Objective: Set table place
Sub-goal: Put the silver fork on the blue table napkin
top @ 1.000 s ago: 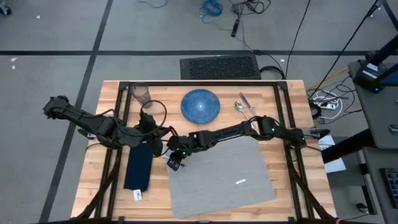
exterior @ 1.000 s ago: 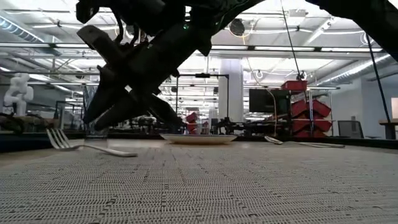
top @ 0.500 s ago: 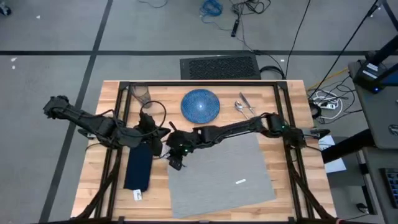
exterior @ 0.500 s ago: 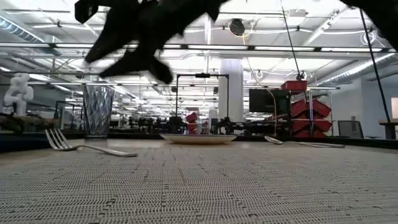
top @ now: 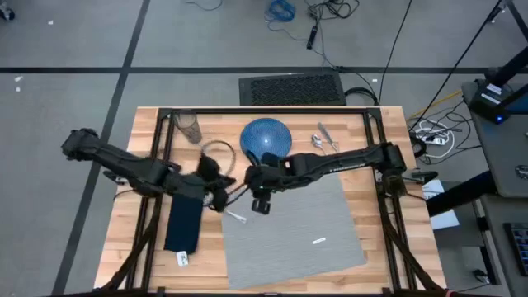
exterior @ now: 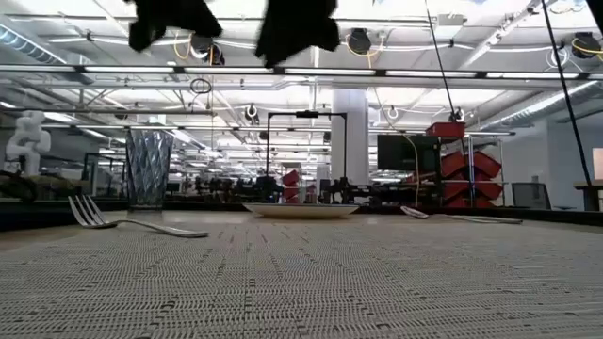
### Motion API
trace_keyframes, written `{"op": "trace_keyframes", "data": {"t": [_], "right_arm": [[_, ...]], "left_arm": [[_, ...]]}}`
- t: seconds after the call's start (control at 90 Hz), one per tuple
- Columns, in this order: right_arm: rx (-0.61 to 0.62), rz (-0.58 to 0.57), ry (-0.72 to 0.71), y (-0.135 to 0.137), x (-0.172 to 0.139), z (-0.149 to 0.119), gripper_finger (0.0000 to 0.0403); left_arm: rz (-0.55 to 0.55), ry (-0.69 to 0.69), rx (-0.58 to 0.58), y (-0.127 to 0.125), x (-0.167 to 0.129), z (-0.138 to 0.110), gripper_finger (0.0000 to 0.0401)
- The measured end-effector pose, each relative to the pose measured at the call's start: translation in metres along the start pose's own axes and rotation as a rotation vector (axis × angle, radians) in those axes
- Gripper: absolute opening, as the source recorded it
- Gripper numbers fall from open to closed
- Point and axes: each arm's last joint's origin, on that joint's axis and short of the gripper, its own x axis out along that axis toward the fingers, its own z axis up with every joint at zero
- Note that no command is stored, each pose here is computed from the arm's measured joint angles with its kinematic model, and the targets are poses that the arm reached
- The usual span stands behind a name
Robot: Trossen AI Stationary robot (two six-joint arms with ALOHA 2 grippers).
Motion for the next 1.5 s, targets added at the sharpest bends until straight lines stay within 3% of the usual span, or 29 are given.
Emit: {"op": "trace_keyframes", "data": {"t": [0.122, 0.278, 0.533, 0.711, 0.867, 0.978, 1.1, 1.222, 1.311, 1.5], "right_arm": [[-0.057, -0.172, 0.127, -0.009, -0.001, -0.015, 0.013], [-0.112, -0.331, 0.241, -0.019, -0.008, -0.031, 0.013], [-0.088, -0.363, 0.291, -0.035, -0.018, -0.078, 0.013], [0.054, -0.253, 0.253, -0.042, -0.021, -0.132, 0.013], [0.206, -0.021, 0.183, -0.052, -0.039, -0.172, 0.013], [0.258, 0.188, 0.1, -0.038, -0.035, -0.181, 0.013], [0.258, 0.347, 0.068, -0.01, -0.016, -0.173, 0.013], [0.231, 0.408, 0.019, 0.003, -0.014, -0.163, 0.013], [0.198, 0.374, 0.039, 0.0, -0.009, -0.166, 0.013], [0.193, 0.359, 0.066, -0.005, -0.007, -0.166, 0.013]], "left_arm": [[0.029, 0.125, -0.08, -0.005, 0.04, -0.015, 0.0], [0.012, 0.108, -0.158, -0.01, 0.07, -0.02, 0.0], [0.019, 0.118, -0.257, -0.014, 0.097, -0.031, 0.0], [-0.026, -0.002, -0.321, -0.019, 0.1, -0.022, 0.0], [-0.13, -0.234, -0.384, -0.026, 0.099, 0.007, 0.0], [-0.189, -0.353, -0.336, -0.028, 0.099, 0.023, 0.0], [-0.142, -0.391, -0.291, -0.031, 0.096, 0.043, 0.0], [-0.04, -0.47, -0.344, -0.018, 0.098, 0.06, 0.0], [0.045, -0.523, -0.382, -0.007, 0.103, 0.066, 0.0], [0.091, -0.565, -0.425, 0.012, 0.107, 0.08, 0.0]]}}
